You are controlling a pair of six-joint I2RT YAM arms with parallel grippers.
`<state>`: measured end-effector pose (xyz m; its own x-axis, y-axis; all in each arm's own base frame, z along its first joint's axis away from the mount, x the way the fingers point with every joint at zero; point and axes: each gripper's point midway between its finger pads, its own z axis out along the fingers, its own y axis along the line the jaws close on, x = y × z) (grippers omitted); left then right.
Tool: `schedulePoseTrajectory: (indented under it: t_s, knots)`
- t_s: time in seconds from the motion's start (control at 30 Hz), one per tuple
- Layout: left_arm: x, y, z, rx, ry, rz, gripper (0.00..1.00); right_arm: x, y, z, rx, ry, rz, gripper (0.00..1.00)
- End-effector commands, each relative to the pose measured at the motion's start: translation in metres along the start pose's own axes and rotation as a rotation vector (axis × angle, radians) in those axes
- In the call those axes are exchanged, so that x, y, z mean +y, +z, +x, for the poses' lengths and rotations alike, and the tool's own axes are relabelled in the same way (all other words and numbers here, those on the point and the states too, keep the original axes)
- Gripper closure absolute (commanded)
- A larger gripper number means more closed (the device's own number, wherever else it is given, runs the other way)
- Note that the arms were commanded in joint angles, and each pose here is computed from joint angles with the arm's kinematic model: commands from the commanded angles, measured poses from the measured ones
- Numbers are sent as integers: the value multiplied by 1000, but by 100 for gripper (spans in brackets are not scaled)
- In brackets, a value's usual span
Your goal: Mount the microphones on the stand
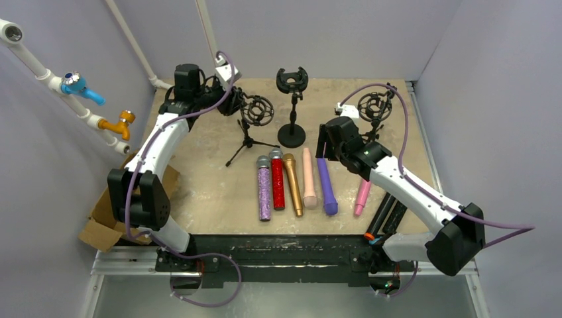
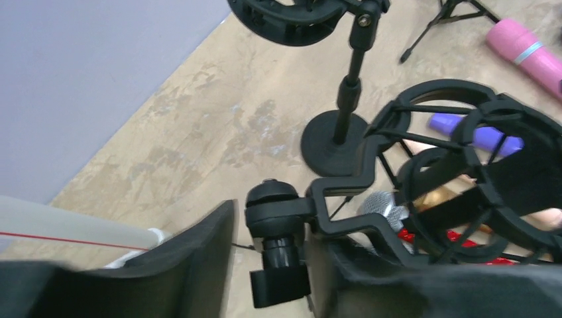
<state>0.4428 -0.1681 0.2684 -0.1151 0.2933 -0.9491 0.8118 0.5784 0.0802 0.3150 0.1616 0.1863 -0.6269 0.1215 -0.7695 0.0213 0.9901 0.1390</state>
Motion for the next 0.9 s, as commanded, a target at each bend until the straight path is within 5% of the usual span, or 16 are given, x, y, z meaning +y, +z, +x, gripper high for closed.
schedulePoseTrajectory:
  t_s: [0.0, 0.03, 0.1, 0.5, 0.87]
  knots:
    - [14, -9, -17, -9, 87, -79, 46, 0, 5, 0, -6, 4, 3, 31]
    - [14, -9, -17, -9, 85, -82, 19, 0, 5, 1, -5, 4, 0, 31]
    - [12, -10, -16, -9, 86, -76, 2, 0, 6, 2, -2, 5, 0, 31]
    - [-15, -33, -16, 46, -3, -36, 0, 1, 11, 16, 37, 3, -9, 30]
    - [-25, -103, -10, 75, -204, -136, 0, -1, 26, 64, 142, 21, -28, 31]
